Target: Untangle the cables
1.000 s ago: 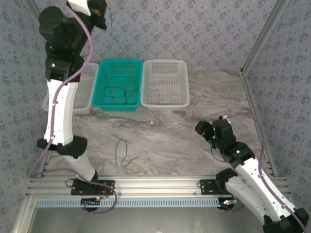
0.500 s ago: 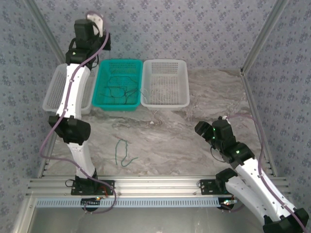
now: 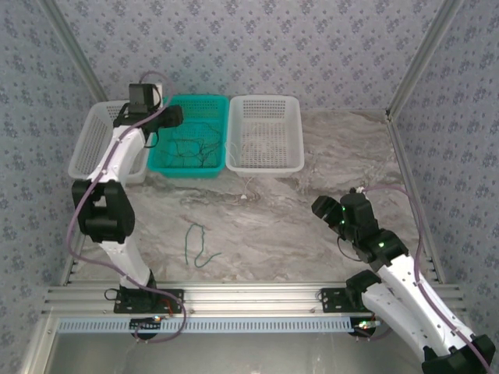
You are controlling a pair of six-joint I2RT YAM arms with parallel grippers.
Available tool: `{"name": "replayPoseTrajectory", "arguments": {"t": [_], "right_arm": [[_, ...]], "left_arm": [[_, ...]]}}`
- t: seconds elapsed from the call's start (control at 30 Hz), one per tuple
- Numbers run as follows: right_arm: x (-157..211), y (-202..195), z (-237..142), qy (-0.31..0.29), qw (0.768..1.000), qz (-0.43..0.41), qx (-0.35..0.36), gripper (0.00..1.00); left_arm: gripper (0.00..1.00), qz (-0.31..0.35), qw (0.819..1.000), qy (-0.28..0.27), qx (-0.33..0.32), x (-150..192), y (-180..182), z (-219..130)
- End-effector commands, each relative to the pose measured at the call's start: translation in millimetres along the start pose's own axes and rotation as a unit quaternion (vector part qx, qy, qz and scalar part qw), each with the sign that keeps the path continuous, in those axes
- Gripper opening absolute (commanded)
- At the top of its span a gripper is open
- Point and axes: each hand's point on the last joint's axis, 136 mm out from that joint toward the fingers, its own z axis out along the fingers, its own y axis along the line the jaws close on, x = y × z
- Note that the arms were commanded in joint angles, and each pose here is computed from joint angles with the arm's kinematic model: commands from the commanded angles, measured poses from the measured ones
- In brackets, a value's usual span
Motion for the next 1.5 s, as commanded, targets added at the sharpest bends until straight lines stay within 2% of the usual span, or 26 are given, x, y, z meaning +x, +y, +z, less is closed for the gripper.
{"name": "replayPoseTrajectory", "arguments": {"t": [0.0,0.13,0.23,0.33,0.43,0.5,0.57,0.77,0.87,0.93,1.0,1.17,1.23,1.33,1.47], "right_arm": [[-0.6,3.1,-3.9,0.000,1.000,0.011,-0.004,0.78],[-2.2,2.1,-3.5,-0.004,1.000,0.009,-0.001,0.78],[-8.8,-9.4,-7.0,-0.023,0.999,-0.001,0.032,0.80],[-12.2,-36.0,-10.8,-0.039,0.995,-0.005,0.095,0.81],[-15.7,-64.1,-8.7,-0.050,0.986,-0.001,0.158,0.86],[-16.2,-80.4,-2.3,-0.044,0.981,0.007,0.189,0.87],[-15.8,-90.2,4.9,-0.028,0.978,0.015,0.206,0.88],[-11.5,-130.6,15.3,0.004,0.956,0.082,0.281,0.91],[-5.7,-140.5,29.1,0.028,0.954,0.119,0.274,0.91],[2.8,-140.1,38.2,0.051,0.955,0.140,0.258,0.85],[5.6,-138.0,46.3,0.053,0.956,0.158,0.242,0.70],[5.4,-145.5,40.1,0.031,0.951,0.175,0.253,0.17],[-0.4,-138.8,35.1,0.019,0.955,0.174,0.240,0.00],[-14.7,-105.7,30.0,0.006,0.974,0.157,0.165,0.00],[-33.7,-34.8,16.2,-0.005,0.993,0.121,0.011,0.00]], "left_arm": [[0.74,-0.016,0.989,-0.122,0.084,-59.7,-42.5,-72.5],[0.74,0.000,0.977,-0.144,0.155,-47.5,-90.3,-123.2],[0.74,0.029,0.962,-0.156,0.220,-16.8,-135.6,-165.6],[0.74,0.056,0.946,-0.163,0.276,29.9,-172.9,-203.3],[0.74,0.084,0.915,-0.162,0.359,83.6,-210.7,-232.6],[0.74,0.106,0.895,-0.137,0.411,125.7,-233.1,-244.9],[0.74,0.128,0.883,-0.102,0.439,163.6,-247.7,-252.2],[0.74,0.145,0.890,-0.031,0.431,242.5,-256.9,-244.2],[0.74,0.136,0.895,-0.009,0.424,262.8,-252.4,-237.2],[0.74,0.131,0.900,-0.003,0.416,269.1,-247.6,-233.5],[0.74,0.126,0.905,-0.004,0.407,270.2,-243.1,-231.1],[0.74,0.125,0.911,-0.009,0.393,270.1,-235.9,-228.6],[0.74,0.123,0.911,-0.007,0.394,270.3,-235.9,-229.1],[0.74,0.117,0.906,-0.005,0.406,270.3,-239.4,-232.0],[0.74,0.093,0.904,-0.013,0.417,262.5,-244.6,-235.6]]}}
